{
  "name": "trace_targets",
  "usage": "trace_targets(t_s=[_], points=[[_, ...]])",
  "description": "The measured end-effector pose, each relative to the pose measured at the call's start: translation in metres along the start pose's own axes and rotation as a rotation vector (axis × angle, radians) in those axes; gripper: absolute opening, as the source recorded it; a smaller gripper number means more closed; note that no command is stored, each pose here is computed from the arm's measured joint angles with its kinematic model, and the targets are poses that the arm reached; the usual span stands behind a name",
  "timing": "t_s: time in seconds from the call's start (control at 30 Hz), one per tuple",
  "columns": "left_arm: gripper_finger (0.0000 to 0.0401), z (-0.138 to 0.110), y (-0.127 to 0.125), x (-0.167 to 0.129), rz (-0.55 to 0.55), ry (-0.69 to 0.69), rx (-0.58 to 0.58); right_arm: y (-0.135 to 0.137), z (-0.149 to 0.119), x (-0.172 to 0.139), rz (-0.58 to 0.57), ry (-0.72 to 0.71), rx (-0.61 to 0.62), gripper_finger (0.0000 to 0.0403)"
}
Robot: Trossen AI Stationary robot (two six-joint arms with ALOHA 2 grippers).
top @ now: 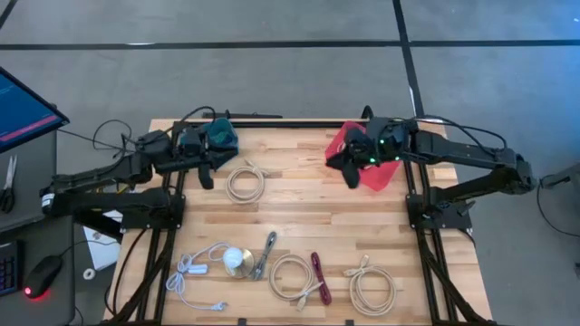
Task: Pick & Place USB Port
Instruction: Put the white charger cable into pink bin
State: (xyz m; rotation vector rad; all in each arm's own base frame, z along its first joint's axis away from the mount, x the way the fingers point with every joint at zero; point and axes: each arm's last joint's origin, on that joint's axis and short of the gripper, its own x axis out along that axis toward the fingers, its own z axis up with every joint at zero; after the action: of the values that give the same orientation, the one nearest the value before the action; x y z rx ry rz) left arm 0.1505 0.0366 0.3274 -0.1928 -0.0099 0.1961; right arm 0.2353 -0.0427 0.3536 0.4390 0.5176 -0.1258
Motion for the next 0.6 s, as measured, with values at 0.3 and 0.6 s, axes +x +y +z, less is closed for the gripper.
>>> trace_targets(t_s=[0.3,0.6], points=[[0.0053,-0.002,-0.003,0.006,-0.020,0.013,0.000,0.033,-0.015,-0.046,0.163,0.511,0.241,0.0074],[0.0053,0.000,-0.003,0.006,-0.020,-0.009,0.007,0.071,-0.044,-0.070,-0.041,0.755,0.463,0.0074]])
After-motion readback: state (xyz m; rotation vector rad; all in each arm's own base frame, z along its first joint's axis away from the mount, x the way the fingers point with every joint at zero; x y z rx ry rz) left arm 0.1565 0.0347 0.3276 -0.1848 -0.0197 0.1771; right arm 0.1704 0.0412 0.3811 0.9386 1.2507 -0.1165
